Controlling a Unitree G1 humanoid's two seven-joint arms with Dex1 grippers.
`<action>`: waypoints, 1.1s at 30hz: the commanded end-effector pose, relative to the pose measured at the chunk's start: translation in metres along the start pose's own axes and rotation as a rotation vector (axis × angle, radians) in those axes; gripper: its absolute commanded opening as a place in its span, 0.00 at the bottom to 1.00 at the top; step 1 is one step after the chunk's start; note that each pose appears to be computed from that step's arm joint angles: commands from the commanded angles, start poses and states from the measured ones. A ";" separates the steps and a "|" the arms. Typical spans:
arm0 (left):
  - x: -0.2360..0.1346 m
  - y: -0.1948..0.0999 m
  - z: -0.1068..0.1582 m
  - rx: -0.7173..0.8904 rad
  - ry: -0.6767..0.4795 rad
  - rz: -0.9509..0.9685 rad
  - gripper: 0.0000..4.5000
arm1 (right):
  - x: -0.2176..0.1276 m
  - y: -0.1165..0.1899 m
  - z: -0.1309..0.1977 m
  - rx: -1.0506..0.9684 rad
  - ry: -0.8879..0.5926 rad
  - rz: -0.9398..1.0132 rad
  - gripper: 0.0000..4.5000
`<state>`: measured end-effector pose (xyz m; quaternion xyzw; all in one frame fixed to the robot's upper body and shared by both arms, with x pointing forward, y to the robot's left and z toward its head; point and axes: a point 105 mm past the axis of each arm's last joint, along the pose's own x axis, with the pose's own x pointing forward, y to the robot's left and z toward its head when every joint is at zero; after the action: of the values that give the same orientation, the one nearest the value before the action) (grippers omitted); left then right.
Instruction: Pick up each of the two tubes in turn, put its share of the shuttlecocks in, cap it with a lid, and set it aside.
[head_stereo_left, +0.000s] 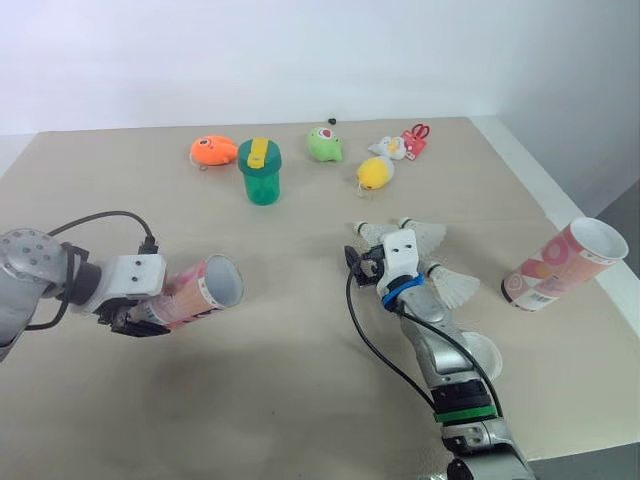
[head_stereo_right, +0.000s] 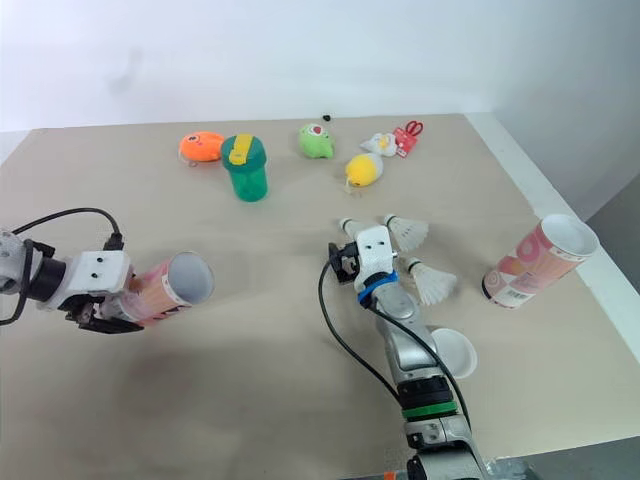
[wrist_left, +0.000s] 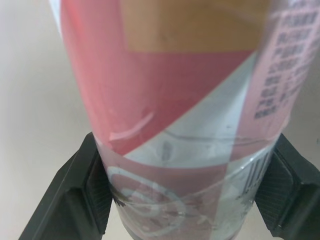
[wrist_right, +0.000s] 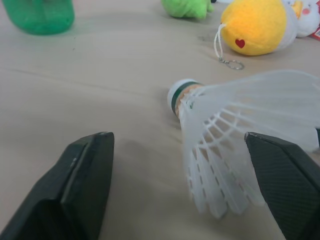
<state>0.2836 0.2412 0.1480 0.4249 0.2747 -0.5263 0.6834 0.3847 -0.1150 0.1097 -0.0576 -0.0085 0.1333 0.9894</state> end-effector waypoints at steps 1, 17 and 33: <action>0.009 0.001 0.005 0.015 -0.031 0.003 0.70 | 0.003 -0.001 0.007 0.017 -0.030 -0.001 0.64; 0.015 -0.003 0.006 -0.040 -0.055 -0.005 0.70 | -0.088 0.099 0.112 -0.068 -0.288 0.973 0.01; 0.027 -0.004 0.014 -0.035 -0.087 -0.052 0.70 | -0.073 0.148 0.115 -0.298 -0.239 1.150 0.15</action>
<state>0.2897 0.2209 0.1424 0.3924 0.2553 -0.5439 0.6964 0.2799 0.0188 0.1918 -0.1823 -0.0799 0.6412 0.7411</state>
